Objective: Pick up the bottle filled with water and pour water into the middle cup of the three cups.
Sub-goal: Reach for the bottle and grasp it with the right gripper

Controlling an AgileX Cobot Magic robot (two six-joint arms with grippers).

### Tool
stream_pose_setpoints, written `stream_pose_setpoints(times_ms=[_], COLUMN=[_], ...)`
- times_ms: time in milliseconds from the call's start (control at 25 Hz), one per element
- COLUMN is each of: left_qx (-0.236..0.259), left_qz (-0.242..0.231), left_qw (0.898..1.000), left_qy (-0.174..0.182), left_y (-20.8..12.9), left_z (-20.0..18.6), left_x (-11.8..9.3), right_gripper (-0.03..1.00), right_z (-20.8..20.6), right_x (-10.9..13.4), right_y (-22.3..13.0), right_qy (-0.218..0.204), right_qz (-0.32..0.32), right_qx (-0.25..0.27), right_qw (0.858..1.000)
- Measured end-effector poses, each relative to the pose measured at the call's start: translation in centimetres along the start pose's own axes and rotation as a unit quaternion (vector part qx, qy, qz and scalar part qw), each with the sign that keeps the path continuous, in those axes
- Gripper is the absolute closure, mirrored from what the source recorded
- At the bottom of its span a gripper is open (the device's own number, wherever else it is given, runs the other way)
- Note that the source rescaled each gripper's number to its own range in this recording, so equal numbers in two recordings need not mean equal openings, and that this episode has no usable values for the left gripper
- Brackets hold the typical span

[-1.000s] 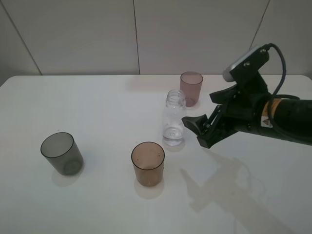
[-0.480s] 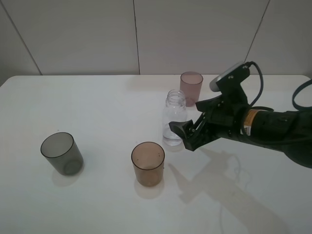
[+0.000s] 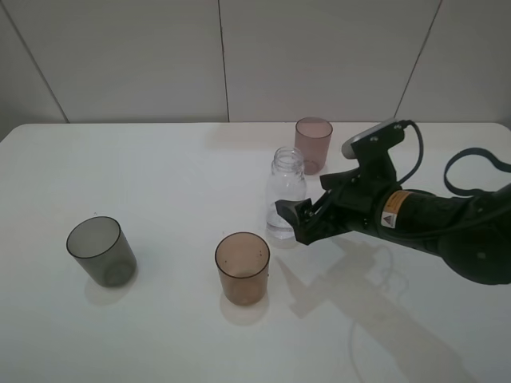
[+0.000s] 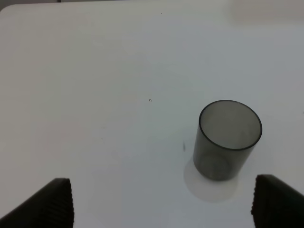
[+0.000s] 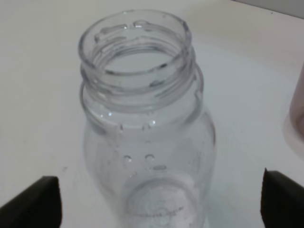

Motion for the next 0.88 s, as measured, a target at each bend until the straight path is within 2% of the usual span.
stream_pose_setpoints(times_ms=[320,880], left_qx=[0.000,0.000], left_qz=[0.000,0.000], left_qw=[1.000,1.000], left_qy=[0.000,0.000], left_y=[0.0,0.0], left_z=[0.0,0.0], left_x=[0.0,0.0], right_gripper=[0.13,0.13], right_z=[0.9,1.9], right_x=[0.4,0.8], right_y=[-1.1,-1.6], right_qy=[0.007,0.014], right_qz=[0.007,0.017], right_qx=[-0.006,-0.047], right_qw=[1.000,0.999])
Point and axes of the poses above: a point on each arm's last joint axis where the gripper is mounted, z pointing out along that axis toward the gripper, x along the wrist's bending axis when the last joint is at zero, y = z × x, the point moved 6 cm from there along z, pointing out along that axis toward the gripper, and after that the axes turned 12 degrees about -z, right-handed, at the moved point
